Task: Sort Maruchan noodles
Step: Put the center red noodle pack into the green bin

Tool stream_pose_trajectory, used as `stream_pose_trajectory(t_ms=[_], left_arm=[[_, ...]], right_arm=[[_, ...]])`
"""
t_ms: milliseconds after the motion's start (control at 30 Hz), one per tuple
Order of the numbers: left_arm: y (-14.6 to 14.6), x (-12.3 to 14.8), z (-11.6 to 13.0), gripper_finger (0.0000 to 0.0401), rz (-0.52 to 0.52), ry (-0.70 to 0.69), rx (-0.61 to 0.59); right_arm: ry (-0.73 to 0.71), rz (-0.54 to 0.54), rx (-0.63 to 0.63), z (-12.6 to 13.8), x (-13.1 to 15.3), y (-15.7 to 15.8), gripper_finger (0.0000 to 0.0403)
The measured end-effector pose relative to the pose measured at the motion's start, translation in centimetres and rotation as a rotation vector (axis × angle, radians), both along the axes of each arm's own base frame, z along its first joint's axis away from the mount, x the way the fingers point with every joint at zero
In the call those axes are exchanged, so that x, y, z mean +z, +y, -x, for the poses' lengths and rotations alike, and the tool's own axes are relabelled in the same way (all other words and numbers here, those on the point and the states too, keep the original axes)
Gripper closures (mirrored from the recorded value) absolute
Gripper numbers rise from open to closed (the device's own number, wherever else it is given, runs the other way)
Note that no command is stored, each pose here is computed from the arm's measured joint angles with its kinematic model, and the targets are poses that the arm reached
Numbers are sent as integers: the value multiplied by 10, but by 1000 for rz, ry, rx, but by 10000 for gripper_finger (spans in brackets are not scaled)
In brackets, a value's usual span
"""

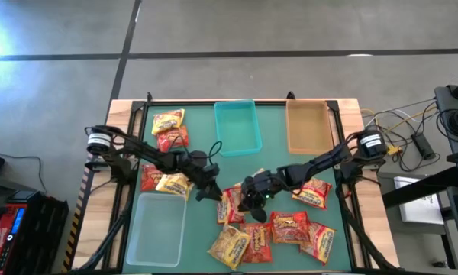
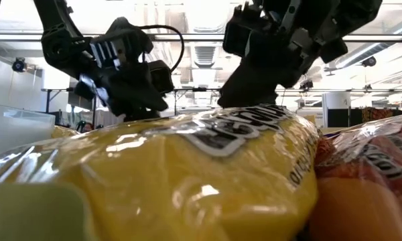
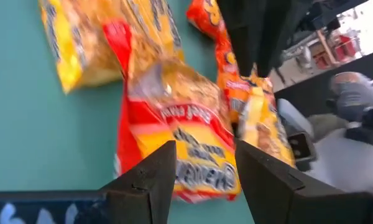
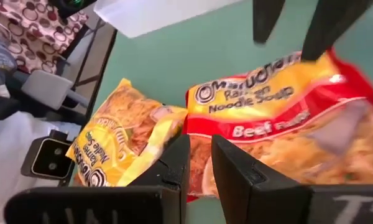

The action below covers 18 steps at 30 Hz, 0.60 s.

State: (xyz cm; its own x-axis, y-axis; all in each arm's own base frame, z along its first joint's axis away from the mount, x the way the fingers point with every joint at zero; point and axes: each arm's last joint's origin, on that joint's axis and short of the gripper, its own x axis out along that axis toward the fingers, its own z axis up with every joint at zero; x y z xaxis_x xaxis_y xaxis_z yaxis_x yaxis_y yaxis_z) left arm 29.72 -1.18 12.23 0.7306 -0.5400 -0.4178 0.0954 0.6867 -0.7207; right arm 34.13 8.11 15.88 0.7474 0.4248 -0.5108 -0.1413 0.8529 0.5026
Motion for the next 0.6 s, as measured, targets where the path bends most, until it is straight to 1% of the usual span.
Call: stream_pose_trajectory(t_ms=[167, 300, 500, 600], left_arm=[[-7, -4, 10, 251, 101, 88, -4], [-13, -3, 15, 251, 157, 129, -12], [-23, -1, 16, 251, 201, 165, -18], [-23, -2, 15, 249, 200, 173, 14]], right_arm=[[67, -20, -17, -2, -18, 3, 346], [87, -15, -24, -3, -24, 3, 346], [167, 44, -52, 0, -34, 1, 346], [192, 60, -55, 2, -36, 0, 346]])
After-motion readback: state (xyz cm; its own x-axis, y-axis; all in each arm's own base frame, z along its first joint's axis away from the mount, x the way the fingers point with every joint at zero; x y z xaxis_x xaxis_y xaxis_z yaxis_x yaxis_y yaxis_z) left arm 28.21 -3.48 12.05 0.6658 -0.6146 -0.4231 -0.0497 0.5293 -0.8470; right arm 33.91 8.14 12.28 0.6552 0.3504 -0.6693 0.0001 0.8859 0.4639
